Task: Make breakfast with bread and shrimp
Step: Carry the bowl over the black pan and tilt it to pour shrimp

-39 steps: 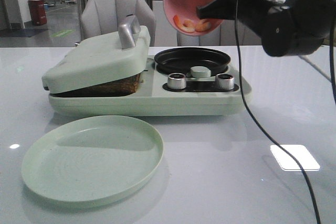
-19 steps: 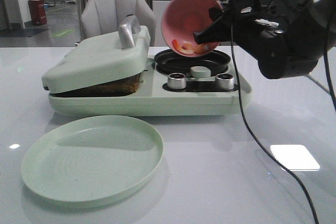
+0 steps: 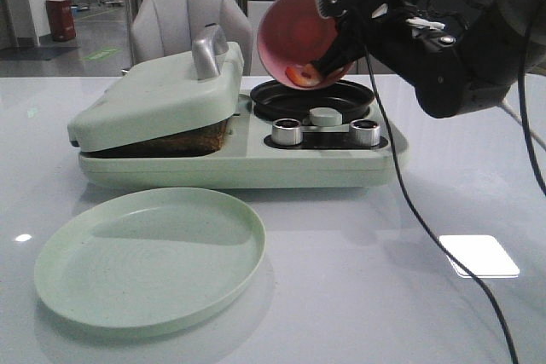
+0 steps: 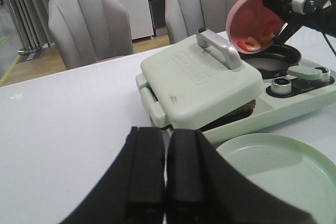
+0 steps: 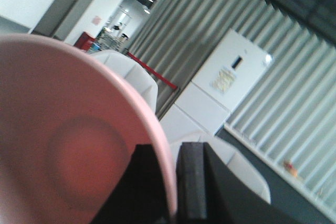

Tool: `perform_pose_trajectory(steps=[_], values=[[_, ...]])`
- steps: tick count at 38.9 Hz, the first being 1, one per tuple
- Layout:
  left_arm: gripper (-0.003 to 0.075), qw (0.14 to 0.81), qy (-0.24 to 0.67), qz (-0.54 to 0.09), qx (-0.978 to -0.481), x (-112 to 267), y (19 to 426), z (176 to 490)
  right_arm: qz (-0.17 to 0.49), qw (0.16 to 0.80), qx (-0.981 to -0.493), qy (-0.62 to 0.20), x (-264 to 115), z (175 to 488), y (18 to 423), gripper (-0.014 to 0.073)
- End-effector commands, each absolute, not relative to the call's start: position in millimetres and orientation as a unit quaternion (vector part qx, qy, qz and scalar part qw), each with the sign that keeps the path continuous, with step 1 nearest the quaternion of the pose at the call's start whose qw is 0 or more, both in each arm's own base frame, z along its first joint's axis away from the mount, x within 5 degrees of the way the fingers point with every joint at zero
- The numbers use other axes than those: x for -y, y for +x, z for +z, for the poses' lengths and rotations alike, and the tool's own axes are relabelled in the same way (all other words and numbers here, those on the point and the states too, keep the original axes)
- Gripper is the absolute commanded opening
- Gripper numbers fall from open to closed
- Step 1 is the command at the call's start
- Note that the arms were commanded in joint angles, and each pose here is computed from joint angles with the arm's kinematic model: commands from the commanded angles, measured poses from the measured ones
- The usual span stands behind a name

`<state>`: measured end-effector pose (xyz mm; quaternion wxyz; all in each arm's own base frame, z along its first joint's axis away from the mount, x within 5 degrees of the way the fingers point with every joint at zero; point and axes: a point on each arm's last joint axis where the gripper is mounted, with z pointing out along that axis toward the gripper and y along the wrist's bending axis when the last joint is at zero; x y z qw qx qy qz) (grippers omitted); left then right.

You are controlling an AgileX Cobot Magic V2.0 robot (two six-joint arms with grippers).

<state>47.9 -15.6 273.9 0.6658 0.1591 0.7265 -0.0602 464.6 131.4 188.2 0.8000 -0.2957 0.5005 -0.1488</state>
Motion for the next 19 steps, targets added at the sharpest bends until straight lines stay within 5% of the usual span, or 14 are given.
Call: perform_pose_trajectory(steps=[1, 13, 19], values=[[0.0112, 0.7, 0.149, -0.073, -0.695, 16.0, 47.6, 289.0, -0.203, 0.859, -0.369, -0.291, -133.0, 241.9, 454.2, 0.014], [0.0112, 0.7, 0.149, -0.073, -0.695, 16.0, 47.6, 289.0, -0.243, 0.85, -0.367, -0.289, -129.6, 242.2, 455.5, 0.014], [0.0112, 0.7, 0.149, -0.073, -0.695, 16.0, 47.6, 289.0, -0.191, 0.865, -0.415, -0.206, -119.0, 245.1, 458.0, 0.014]])
